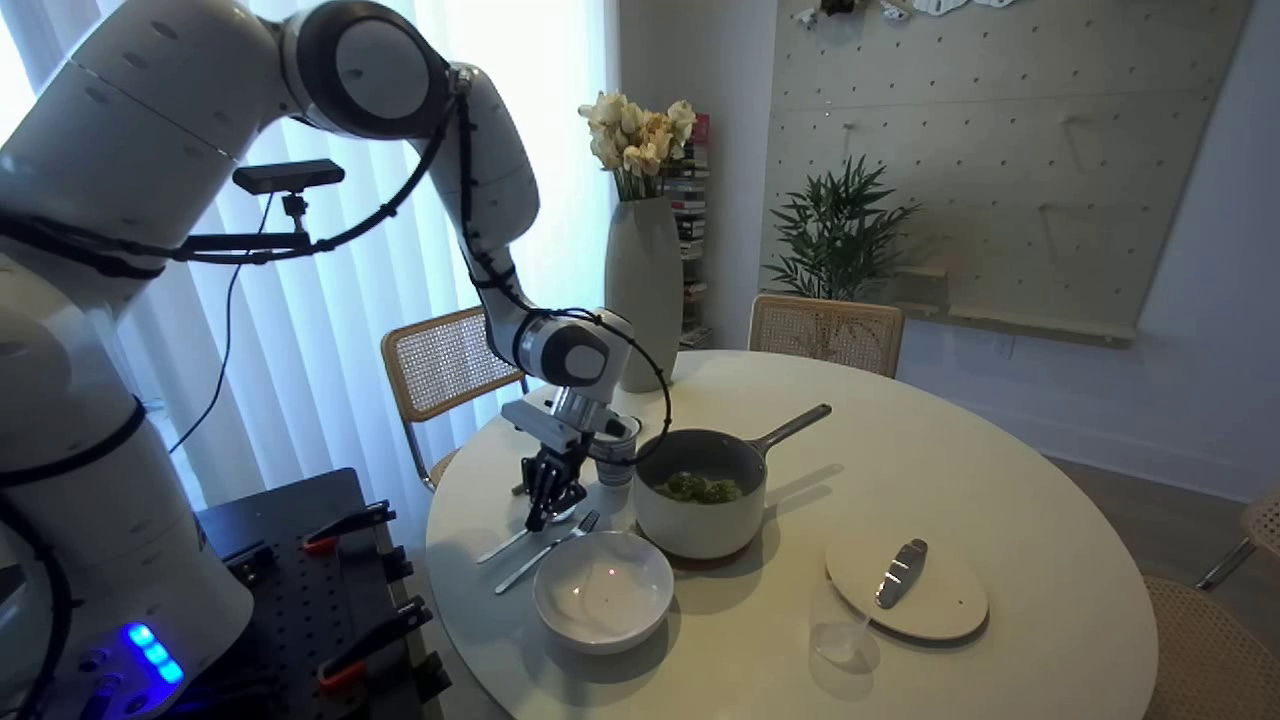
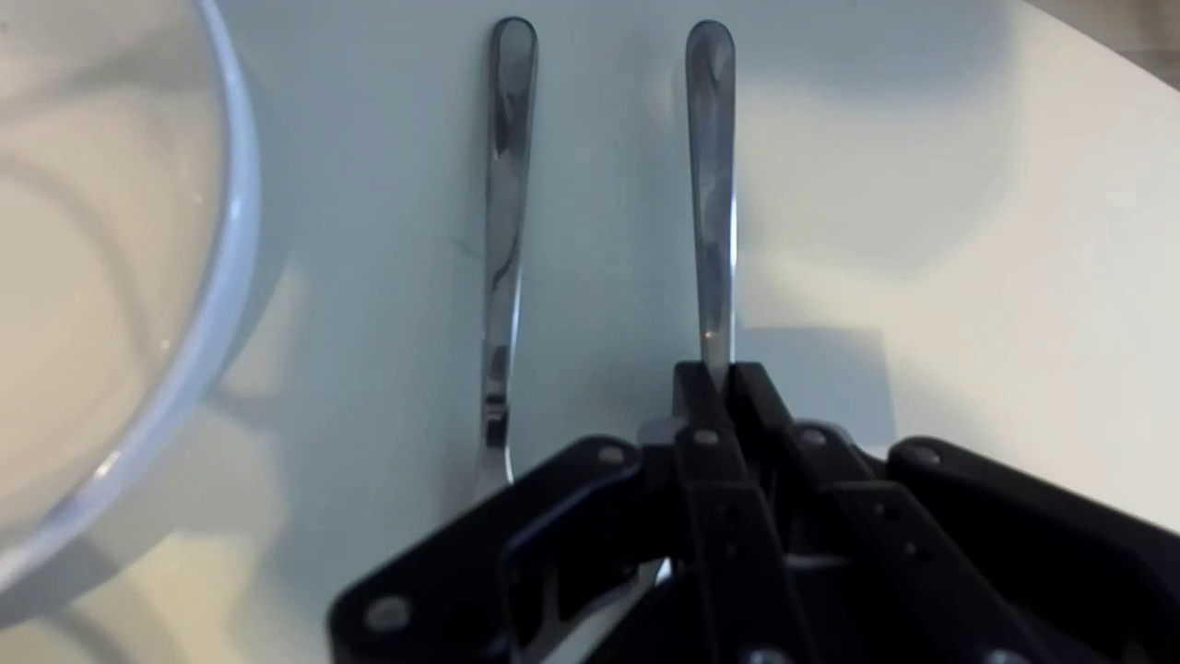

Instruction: Swap the places of the cup and the cutlery

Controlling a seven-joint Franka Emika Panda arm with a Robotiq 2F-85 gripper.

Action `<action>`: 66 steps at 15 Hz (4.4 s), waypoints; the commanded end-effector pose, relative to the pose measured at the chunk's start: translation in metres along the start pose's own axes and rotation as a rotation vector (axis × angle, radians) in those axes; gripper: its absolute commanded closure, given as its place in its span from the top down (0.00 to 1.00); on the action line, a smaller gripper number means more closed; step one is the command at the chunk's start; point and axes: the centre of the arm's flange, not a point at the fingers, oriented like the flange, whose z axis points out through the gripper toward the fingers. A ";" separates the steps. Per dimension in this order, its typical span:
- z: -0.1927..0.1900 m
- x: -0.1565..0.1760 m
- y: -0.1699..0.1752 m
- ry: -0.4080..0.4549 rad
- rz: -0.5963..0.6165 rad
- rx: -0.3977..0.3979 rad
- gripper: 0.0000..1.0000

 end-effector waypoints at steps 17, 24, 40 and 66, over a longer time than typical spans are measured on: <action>-0.007 0.004 -0.002 0.004 0.037 0.009 0.93; -0.032 -0.003 -0.002 0.028 0.041 0.038 1.00; -0.112 -0.061 -0.025 0.242 0.033 -0.011 1.00; -0.141 0.018 -0.027 0.532 -0.102 -0.039 1.00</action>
